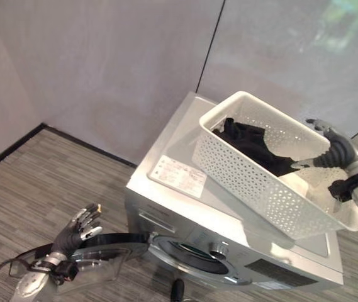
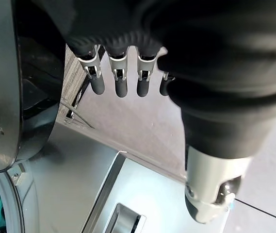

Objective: Grab the laundry basket,head to the washer,open it,put in the laundry and shut it.

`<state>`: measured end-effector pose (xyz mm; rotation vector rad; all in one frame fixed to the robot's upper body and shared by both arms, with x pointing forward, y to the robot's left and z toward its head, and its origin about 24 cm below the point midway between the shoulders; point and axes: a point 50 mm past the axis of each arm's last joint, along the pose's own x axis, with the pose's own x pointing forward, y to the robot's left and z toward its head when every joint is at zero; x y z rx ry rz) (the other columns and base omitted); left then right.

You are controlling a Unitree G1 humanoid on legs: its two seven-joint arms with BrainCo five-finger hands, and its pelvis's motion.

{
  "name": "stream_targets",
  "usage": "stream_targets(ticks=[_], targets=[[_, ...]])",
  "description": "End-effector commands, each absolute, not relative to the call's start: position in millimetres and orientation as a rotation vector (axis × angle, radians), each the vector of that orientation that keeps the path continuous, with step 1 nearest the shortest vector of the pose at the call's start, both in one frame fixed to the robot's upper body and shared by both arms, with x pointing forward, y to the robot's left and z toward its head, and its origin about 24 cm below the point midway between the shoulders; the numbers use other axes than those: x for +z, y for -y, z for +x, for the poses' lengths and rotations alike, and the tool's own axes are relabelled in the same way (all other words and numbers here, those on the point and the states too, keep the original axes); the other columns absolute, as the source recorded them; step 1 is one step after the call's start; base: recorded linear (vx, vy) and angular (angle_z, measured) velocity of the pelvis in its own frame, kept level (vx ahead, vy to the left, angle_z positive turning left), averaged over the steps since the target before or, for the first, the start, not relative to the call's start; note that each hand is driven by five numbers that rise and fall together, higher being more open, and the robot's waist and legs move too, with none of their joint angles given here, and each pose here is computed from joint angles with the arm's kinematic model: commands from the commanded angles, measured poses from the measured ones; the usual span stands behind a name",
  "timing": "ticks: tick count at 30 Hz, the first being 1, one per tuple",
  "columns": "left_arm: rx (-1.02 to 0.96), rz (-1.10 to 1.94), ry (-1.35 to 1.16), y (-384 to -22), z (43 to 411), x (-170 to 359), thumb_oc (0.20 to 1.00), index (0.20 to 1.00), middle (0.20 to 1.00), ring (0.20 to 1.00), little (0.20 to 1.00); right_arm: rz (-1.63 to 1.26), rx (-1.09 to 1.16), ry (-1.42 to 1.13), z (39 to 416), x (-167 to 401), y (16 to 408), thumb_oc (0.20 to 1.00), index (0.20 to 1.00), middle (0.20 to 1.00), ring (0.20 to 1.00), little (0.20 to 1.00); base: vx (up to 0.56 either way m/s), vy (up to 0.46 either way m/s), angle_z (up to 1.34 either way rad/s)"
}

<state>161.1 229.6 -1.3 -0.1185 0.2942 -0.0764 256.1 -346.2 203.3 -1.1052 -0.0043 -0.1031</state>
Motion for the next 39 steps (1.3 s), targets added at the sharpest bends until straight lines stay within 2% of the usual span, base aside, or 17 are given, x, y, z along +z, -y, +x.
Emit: stream_targets(ticks=[1, 15, 29, 39], targets=[[-0.153, -0.111, -0.190, -218.7, 178.0, 17.5, 1.000, 1.000, 1.000, 1.000, 1.000, -1.124, -0.192, 0.143, 267.6, 255.9, 348.8, 1.000, 1.000, 1.000, 1.000, 1.000, 0.01, -0.027, 0.03], [-0.158, -0.115, -0.215, -219.4, 173.5, 14.6, 1.000, 1.000, 1.000, 1.000, 1.000, -1.070, -0.061, 0.107, 313.5, 248.6, 322.0, 1.000, 1.000, 1.000, 1.000, 1.000, 0.01, -0.036, 0.04], [-0.168, -0.120, -0.213, -218.4, 174.5, 16.4, 1.000, 1.000, 1.000, 1.000, 1.000, -1.025, 0.010, -0.077, 335.1, 211.2, 321.9, 1.000, 1.000, 1.000, 1.000, 1.000, -0.02, -0.051, 0.10], [-0.182, -0.115, -0.180, -213.0, 184.5, 20.7, 1.000, 1.000, 1.000, 1.000, 1.000, -0.971, -0.024, -0.154, 350.8, 191.9, 324.5, 1.000, 1.000, 1.000, 1.000, 1.000, -0.06, -0.035, 0.13]])
